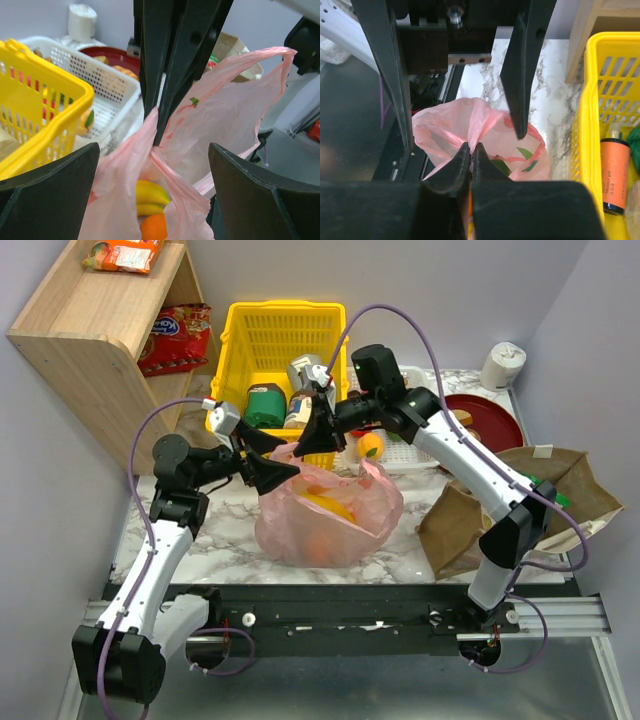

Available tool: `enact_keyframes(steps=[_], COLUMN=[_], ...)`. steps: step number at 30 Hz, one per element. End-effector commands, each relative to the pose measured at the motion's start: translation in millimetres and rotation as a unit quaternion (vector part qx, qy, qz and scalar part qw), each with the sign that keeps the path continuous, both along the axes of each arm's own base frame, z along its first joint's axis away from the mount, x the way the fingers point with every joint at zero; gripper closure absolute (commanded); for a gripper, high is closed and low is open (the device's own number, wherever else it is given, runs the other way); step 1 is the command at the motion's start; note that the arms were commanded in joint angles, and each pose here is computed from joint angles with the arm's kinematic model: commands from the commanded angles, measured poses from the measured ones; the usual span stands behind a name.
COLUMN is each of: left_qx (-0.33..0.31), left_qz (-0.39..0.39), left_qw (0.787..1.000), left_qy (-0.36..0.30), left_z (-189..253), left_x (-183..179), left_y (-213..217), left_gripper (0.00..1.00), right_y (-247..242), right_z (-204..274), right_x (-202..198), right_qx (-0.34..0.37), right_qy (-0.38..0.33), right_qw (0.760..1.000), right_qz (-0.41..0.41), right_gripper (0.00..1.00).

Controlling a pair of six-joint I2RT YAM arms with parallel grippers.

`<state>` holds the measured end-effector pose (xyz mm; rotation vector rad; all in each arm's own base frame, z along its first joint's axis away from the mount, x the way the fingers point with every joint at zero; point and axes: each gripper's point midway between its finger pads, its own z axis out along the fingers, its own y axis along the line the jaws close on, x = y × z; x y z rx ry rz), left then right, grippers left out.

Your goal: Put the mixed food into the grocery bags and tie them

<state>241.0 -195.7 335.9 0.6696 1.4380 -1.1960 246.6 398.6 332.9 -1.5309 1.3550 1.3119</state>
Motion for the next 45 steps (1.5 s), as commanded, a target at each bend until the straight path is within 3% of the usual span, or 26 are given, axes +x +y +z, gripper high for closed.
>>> enact_keyframes(steps=[1, 6, 13, 18, 21, 22, 25, 31, 37, 42, 45], left_qx=[0.027, 0.06, 0.061, 0.066, 0.065, 0.065, 0.059, 0.007, 0.044, 0.017, 0.031], left_qz=[-0.02, -0.029, -0.064, -0.085, -0.075, -0.068, -0.041, -0.037, 0.034, 0.038, 0.058], left_qw=[0.999, 0.998, 0.996, 0.993, 0.994, 0.995, 0.997, 0.999, 0.998, 0.999, 0.998], left_qy=[0.015, 0.016, 0.033, 0.048, 0.044, 0.042, 0.022, 0.016, 0.01, -0.006, -0.019], left_z=[-15, -30, -40, -50, -50, -51, -46, -34, -47, -37, -34], left_x=[-5, -9, -20, -26, -22, -20, -13, -9, 11, 8, 15], left_y=[-17, -28, -42, -52, -53, -53, -50, -54, -43, -42, -38], left_gripper=[0.01, 0.02, 0.22, 0.25, 0.25, 0.17, 0.09, 0.09, 0.12, 0.11, 0.12], right_y=[-6, -15, -23, -23, -22, -22, -21, -19, -22, -23, -24], right_z=[31, 46, 61, 65, 63, 63, 58, 47, 50, 50, 51], right_x=[3, 4, 4, 4, 1, -1, -6, -16, -22, -28, -28], right_qx=[0.024, 0.029, 0.037, 0.042, 0.042, 0.043, 0.041, 0.039, 0.048, 0.051, 0.051], right_qy=[-0.036, -0.048, -0.061, -0.06, -0.053, -0.051, -0.036, -0.006, -0.005, 0.0, -0.003], right_qw=[0.998, 0.995, 0.991, 0.99, 0.992, 0.992, 0.994, 0.997, 0.997, 0.998, 0.998], right_qz=[-0.053, -0.086, -0.116, -0.118, -0.109, -0.103, -0.091, -0.065, -0.055, -0.044, -0.049], right_gripper=[0.97, 0.99, 0.99, 0.99, 0.99, 0.99, 0.99, 0.99, 0.99, 0.99, 0.99])
